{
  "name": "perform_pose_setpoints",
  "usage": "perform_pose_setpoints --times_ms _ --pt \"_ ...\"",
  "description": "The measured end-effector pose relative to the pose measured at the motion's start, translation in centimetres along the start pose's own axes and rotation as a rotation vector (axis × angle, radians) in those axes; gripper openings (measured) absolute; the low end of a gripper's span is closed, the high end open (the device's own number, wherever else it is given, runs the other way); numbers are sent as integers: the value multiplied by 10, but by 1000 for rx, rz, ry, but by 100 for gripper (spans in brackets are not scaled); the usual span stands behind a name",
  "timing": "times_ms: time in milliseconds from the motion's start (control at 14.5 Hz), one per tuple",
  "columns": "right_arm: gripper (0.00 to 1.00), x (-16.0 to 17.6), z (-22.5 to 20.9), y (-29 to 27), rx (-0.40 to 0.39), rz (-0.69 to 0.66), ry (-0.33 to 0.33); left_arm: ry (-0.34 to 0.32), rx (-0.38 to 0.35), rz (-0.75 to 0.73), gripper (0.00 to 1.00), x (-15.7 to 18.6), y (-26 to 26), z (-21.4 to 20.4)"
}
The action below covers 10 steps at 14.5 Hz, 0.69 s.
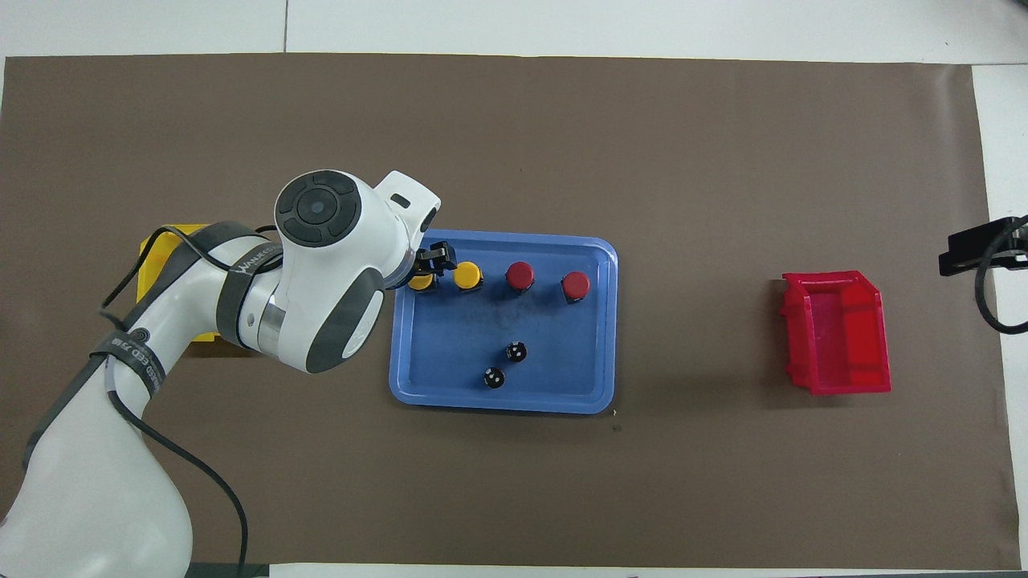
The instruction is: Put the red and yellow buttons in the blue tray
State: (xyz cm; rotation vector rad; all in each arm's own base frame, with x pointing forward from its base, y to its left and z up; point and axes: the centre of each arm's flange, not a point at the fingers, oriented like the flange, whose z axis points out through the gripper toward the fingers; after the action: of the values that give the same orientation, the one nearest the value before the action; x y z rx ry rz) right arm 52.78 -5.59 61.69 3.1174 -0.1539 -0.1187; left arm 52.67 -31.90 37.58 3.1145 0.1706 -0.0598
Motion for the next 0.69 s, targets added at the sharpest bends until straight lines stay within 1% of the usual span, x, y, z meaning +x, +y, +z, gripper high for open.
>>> perform_pose_setpoints --times_ms 69,138,345,690 --pt "100 0 0 0 0 0 0 -18 14 -7 99 2 -4 -9" --pt "100 0 0 0 0 0 0 -28 26 -7 100 4 -11 -20" --pt "100 0 0 0 0 0 0 -41 42 46 100 17 -55 -63" --pt "100 0 0 0 0 0 0 -31 21 134 100 37 -153 -145"
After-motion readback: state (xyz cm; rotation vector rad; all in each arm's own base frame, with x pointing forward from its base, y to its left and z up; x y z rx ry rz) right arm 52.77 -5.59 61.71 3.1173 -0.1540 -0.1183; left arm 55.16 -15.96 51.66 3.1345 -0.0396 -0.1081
